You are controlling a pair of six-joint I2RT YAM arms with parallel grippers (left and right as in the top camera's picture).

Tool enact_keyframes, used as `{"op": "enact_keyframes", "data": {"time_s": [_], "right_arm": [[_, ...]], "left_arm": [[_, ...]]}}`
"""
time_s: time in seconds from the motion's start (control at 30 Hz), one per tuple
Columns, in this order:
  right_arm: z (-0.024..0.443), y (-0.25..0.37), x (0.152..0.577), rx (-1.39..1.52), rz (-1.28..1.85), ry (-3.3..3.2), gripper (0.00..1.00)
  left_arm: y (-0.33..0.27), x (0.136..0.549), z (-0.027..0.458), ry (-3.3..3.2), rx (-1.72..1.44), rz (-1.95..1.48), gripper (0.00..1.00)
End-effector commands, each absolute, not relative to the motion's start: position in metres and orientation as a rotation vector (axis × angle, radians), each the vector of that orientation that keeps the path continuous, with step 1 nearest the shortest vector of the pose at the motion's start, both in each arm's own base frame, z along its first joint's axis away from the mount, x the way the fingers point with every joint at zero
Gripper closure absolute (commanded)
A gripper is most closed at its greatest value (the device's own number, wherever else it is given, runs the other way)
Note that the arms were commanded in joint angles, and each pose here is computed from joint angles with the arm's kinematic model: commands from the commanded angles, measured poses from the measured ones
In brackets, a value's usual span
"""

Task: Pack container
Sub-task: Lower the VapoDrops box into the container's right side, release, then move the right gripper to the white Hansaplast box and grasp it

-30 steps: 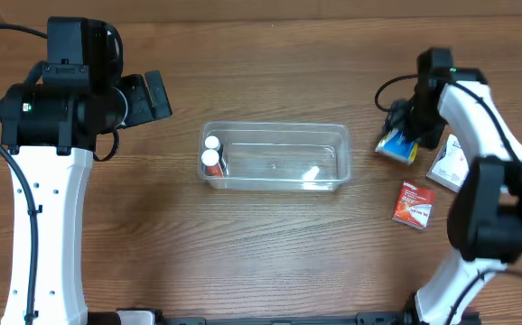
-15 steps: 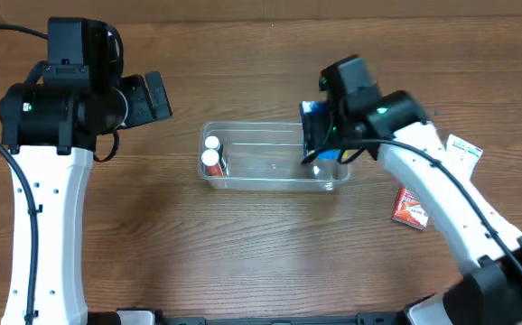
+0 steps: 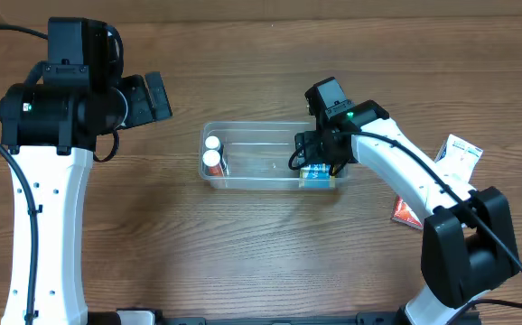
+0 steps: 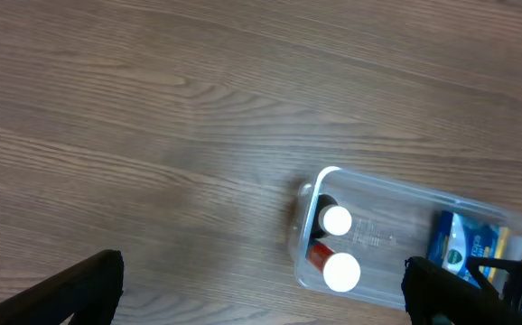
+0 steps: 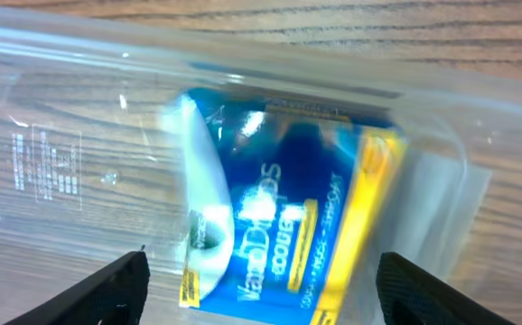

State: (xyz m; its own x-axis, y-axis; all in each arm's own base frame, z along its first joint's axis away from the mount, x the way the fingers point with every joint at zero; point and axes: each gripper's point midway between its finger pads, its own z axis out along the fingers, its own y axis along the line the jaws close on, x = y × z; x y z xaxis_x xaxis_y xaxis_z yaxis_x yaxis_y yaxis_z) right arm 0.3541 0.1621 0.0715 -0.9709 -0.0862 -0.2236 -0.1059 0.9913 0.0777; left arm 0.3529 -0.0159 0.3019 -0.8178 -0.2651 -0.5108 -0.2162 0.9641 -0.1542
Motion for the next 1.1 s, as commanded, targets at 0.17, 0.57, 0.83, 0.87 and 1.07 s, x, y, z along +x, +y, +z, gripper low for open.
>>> {"op": "enact_keyframes", "data": {"time_s": [0.17,0.57,0.83,0.87,1.07], "right_arm": [[0.096,0.165,0.365,-0.136,0.146,2.846,0.17],[0.258,-0.034,0.373,0.642,-0.062,2.347,0.00],[0.111,-0.137,0.362,1.115,-0.042,2.646,0.00],[0.093,-0.140,0.361,1.121,-0.047,2.695,0.00],[0.040,-0.155,0.353,1.217,-0.072,2.791,0.00]], "left_arm": [[-0.015,0.353,0.308,2.547,-0.318,-0.118,0.00],[-0.014,0.352,0.307,2.552,-0.320,-0.114,0.00],[-0.014,0.351,0.307,2.555,-0.320,-0.113,0.00],[-0.014,0.351,0.307,2.555,-0.320,-0.113,0.00],[-0.014,0.351,0.307,2.556,-0.320,-0.113,0.00]]}}
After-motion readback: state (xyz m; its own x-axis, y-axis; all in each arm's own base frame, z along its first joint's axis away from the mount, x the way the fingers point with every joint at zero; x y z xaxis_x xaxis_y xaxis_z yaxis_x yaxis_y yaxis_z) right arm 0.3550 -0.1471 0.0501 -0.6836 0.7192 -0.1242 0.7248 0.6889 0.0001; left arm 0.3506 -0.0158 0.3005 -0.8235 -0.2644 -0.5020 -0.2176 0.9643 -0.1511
